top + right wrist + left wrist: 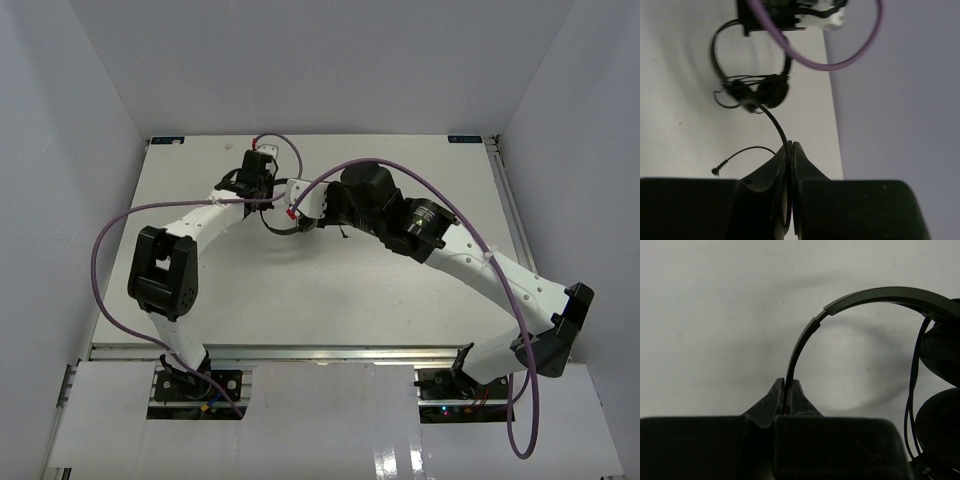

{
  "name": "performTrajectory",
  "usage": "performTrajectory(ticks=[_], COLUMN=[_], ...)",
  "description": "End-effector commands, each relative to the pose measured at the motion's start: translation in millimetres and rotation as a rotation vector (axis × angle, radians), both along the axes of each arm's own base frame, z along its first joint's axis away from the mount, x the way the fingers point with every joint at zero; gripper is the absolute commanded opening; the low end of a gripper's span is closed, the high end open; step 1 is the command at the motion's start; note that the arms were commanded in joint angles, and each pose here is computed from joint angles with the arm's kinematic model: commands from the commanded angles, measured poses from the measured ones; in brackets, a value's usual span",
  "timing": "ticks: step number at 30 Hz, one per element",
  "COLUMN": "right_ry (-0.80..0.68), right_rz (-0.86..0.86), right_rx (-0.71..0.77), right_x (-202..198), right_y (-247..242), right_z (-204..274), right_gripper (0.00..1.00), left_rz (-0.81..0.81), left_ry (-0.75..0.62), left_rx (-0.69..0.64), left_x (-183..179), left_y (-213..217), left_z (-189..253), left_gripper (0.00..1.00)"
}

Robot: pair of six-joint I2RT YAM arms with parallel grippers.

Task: Wrap the headphones

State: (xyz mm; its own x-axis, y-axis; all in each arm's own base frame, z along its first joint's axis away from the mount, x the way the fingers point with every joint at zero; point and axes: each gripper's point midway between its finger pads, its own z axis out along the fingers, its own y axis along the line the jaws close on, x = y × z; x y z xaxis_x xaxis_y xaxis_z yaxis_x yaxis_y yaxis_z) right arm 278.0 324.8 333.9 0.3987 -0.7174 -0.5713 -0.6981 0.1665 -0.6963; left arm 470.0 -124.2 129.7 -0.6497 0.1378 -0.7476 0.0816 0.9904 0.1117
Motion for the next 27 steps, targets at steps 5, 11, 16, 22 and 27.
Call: performTrajectory(ticks=[5, 11, 16, 22, 27], right_ry=[-0.27, -0.202, -0.132, -0.021, 0.09], right_rz=[-0.216, -0.279, -0.276, -0.317, -0.367], right_rx=[0.045, 0.142, 0.196, 0.265, 0.296], right_x=[59, 90, 113, 144, 163], right_y=[-47, -70, -69, -79, -88], right_z=[43, 38, 30, 13, -20], right_gripper=[0.08, 0.08, 0.08, 0.08, 0.08], left_rz=[-0.239, -0.429, -0.607, -0.711, -0.765], left_ry=[-0.057, -0.05, -0.067, -0.097, -0.144], left_rx=[-0.145, -0.254, -0.315, -0.37, -0.448], left_x=[-66, -120, -154, -175, -187], left_y=[-37, -62, -92, -115, -126], left_z=[28, 41, 59, 86, 119], left_gripper=[0.0, 0.0, 0.0, 0.0, 0.0])
